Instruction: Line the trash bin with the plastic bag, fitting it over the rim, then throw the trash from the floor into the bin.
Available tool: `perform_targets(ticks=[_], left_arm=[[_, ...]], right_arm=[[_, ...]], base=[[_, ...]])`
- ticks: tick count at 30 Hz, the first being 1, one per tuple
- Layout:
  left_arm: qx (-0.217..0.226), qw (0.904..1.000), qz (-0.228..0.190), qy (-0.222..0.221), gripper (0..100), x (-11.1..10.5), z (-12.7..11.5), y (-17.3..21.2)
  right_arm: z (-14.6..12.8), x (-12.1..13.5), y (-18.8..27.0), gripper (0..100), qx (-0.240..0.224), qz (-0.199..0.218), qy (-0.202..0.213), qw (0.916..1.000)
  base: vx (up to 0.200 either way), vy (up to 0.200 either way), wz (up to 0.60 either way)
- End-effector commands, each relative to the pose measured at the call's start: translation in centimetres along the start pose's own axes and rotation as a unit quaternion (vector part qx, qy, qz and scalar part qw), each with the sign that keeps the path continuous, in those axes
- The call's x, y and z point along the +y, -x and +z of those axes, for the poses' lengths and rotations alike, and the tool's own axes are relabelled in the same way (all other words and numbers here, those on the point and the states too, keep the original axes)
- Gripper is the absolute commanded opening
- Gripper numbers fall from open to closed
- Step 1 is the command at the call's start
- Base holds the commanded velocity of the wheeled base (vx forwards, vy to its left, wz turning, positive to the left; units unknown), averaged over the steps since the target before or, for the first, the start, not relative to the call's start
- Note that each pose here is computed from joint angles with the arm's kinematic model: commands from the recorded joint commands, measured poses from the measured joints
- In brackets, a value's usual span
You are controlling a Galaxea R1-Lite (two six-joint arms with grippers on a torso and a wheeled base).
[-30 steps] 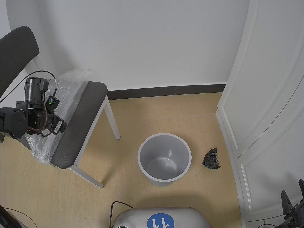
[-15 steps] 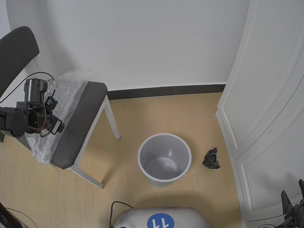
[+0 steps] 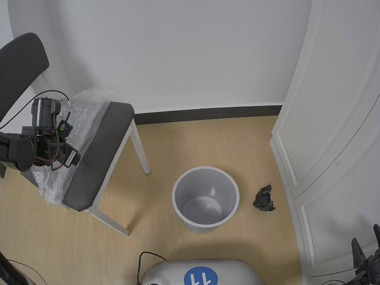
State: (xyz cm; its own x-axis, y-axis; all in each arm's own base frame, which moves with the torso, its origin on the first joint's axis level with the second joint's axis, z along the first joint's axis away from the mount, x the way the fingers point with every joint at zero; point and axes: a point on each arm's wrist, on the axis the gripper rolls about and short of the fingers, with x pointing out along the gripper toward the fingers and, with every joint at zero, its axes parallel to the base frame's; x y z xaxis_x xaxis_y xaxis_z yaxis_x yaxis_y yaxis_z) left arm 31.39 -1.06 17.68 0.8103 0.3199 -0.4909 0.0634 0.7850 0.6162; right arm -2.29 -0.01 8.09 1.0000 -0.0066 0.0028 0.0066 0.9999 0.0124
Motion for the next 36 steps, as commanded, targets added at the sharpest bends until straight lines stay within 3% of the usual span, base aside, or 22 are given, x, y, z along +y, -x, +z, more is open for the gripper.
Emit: perform_targets(ticks=[1,7,8,23,30,32,33,36], left_arm=[[-0.006,1.0000,0.006,0.004,100,0.4,0.2,0.4],[-0.001,1.0000,0.005,0.004,100,0.4,0.1,-0.1],[-0.001,1.0000,0.005,0.004,0,0.4,0.1,-0.1],[0.005,0.9999,-0.005,0.007,0,0.0,-0.1,-0.8],[-0.059,0.9979,0.015,0.023,0,2.2,0.6,5.0],[-0.061,0.9978,0.015,0.023,0,2.2,0.6,5.1],[-0.086,0.9960,0.004,0.023,0,2.5,0.4,7.9],[-0.087,0.9960,-0.013,0.017,0,2.4,-0.2,9.0]], right_arm=[[-0.5,0.0,0.0,100,0.000,0.000,0.000,1.0000],[-0.5,0.0,0.0,100,0.000,0.000,0.000,1.0000],[-0.5,0.0,0.0,100,0.000,0.000,0.000,1.0000],[-0.5,0.0,0.0,100,0.000,0.000,0.000,1.0000],[-0.5,0.0,0.0,100,0.001,0.000,0.002,1.0000],[-0.5,0.0,0.0,100,0.001,0.000,0.002,1.0000],[-0.5,0.0,0.0,100,0.001,0.001,0.002,1.0000],[-0.5,0.0,0.0,100,0.001,0.001,0.002,1.0000]], base=[[0.000,0.000,0.00],[0.000,0.000,0.00],[0.000,0.000,0.00],[0.000,0.000,0.00],[0.000,0.000,0.00],[0.000,0.000,0.00],[0.000,0.000,0.00],[0.000,0.000,0.00]])
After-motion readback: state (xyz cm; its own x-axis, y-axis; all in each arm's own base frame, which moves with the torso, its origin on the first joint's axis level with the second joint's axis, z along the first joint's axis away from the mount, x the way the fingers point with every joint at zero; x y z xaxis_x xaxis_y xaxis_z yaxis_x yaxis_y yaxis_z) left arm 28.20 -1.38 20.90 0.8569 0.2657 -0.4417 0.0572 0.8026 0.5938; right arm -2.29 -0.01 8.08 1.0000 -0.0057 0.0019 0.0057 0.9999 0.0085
